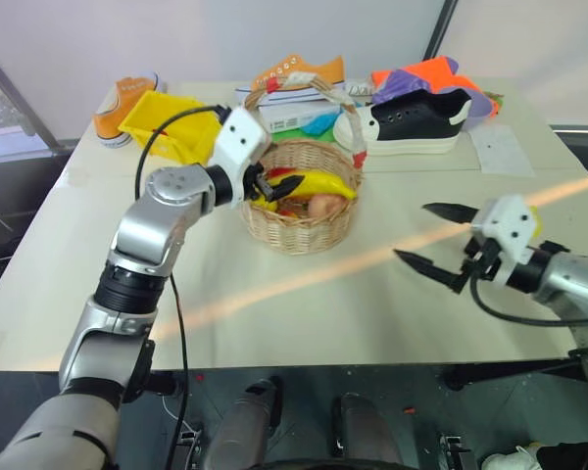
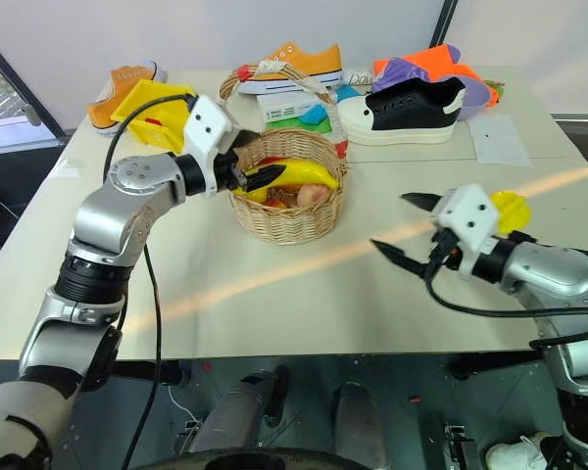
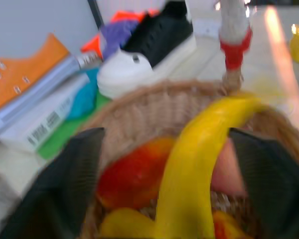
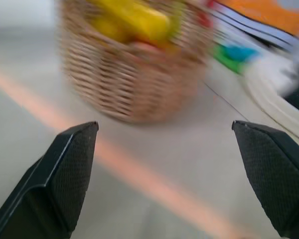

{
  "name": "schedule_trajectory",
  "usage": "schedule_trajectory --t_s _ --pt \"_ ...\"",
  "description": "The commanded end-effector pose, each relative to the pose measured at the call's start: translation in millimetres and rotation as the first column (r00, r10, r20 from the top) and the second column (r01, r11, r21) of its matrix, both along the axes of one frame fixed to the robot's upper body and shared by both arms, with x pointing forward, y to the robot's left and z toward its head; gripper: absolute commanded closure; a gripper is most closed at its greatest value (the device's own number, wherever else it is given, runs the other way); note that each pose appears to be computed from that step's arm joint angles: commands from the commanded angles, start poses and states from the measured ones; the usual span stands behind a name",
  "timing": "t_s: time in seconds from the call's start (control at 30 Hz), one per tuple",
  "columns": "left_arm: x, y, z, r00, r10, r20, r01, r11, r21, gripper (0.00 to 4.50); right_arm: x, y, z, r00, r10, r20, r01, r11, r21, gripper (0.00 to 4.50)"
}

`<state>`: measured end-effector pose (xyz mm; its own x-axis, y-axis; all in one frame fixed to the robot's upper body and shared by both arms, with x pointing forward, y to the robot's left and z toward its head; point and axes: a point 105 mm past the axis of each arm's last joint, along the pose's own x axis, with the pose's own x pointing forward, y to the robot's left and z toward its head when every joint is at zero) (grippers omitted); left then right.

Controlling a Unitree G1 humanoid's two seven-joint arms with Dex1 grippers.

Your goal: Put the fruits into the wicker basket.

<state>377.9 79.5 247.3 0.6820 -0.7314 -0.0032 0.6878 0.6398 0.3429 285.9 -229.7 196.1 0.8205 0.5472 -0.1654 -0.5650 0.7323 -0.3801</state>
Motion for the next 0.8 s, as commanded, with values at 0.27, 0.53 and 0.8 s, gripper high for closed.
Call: schedule_trajectory --t_s 0.27,0.53,0.8 --pt "-62 -14 14 0.953 -0.29 0.085 0.297 0.951 -0.087 0.29 26 -103 -5 0.789 -0.612 0.063 0.605 0.79 0.103 0.0" --pt "-99 -47 -10 0.895 -0.446 0.006 0.445 0.893 -0.065 0.29 56 -117 -35 0.572 -0.817 0.07 0.813 0.577 0.083 0.0" --pt "-105 -53 -10 0.893 -0.449 -0.005 0.446 0.889 -0.102 0.29 68 -111 -63 0.519 -0.855 0.025 0.852 0.519 0.071 0.0"
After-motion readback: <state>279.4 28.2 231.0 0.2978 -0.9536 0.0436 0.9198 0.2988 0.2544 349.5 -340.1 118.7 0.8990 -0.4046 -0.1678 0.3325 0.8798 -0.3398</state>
